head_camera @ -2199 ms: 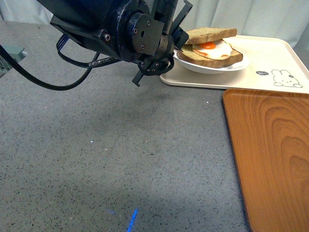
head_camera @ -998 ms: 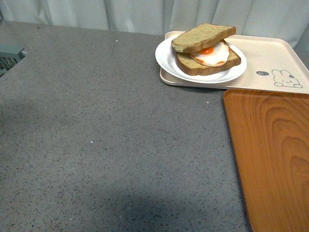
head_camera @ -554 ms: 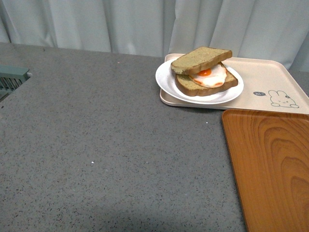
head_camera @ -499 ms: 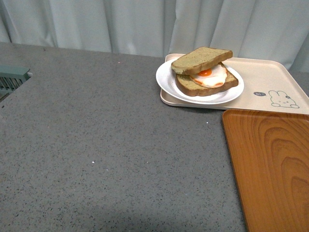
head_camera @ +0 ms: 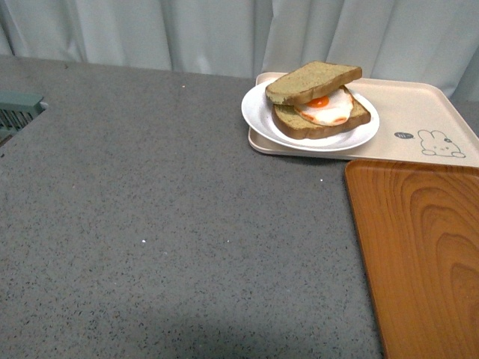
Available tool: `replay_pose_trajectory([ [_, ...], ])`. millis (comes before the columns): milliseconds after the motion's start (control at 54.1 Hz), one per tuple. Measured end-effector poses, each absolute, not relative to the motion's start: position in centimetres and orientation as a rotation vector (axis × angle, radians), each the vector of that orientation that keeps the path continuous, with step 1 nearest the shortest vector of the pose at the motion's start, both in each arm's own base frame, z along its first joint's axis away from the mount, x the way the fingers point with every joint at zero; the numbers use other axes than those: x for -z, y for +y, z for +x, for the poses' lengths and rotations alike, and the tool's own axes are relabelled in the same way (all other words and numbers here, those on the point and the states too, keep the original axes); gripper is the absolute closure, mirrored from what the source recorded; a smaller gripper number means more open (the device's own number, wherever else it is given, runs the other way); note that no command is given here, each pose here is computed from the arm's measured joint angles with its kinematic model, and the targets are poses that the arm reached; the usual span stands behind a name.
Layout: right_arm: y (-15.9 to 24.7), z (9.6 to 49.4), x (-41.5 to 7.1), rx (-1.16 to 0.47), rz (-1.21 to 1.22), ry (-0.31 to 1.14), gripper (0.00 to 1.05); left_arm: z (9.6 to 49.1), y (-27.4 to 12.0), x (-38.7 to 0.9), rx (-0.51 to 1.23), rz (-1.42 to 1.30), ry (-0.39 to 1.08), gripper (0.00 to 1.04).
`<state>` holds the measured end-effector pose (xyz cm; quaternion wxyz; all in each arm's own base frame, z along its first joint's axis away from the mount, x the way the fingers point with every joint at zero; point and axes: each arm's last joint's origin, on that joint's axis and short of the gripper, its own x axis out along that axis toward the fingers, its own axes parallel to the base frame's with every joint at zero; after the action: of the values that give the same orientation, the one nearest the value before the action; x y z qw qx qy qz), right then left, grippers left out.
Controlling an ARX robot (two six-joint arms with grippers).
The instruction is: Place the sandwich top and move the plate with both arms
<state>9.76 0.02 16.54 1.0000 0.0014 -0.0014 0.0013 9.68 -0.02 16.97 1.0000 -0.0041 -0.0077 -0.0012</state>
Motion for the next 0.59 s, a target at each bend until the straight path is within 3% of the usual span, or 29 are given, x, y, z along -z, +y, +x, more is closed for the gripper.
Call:
replay_pose_trajectory([
  [74, 0.02, 9.76, -16.54, -0.002, 0.003, -0.003, 0.09, 9.68, -0.02, -16.97, 0.002, -0.008, -0.015, 0.56],
  [388, 0.02, 9.76, -16.54, -0.002, 0.003, -0.003, 0.09, 9.68, -0.02, -16.96, 0.002, -0.007, -0.015, 0.05],
  [591, 0.02, 9.76, -16.54, -0.002, 0.003, -0.003, 0.09, 9.68, -0.02, -16.96, 0.002, -0.007, -0.015, 0.06],
])
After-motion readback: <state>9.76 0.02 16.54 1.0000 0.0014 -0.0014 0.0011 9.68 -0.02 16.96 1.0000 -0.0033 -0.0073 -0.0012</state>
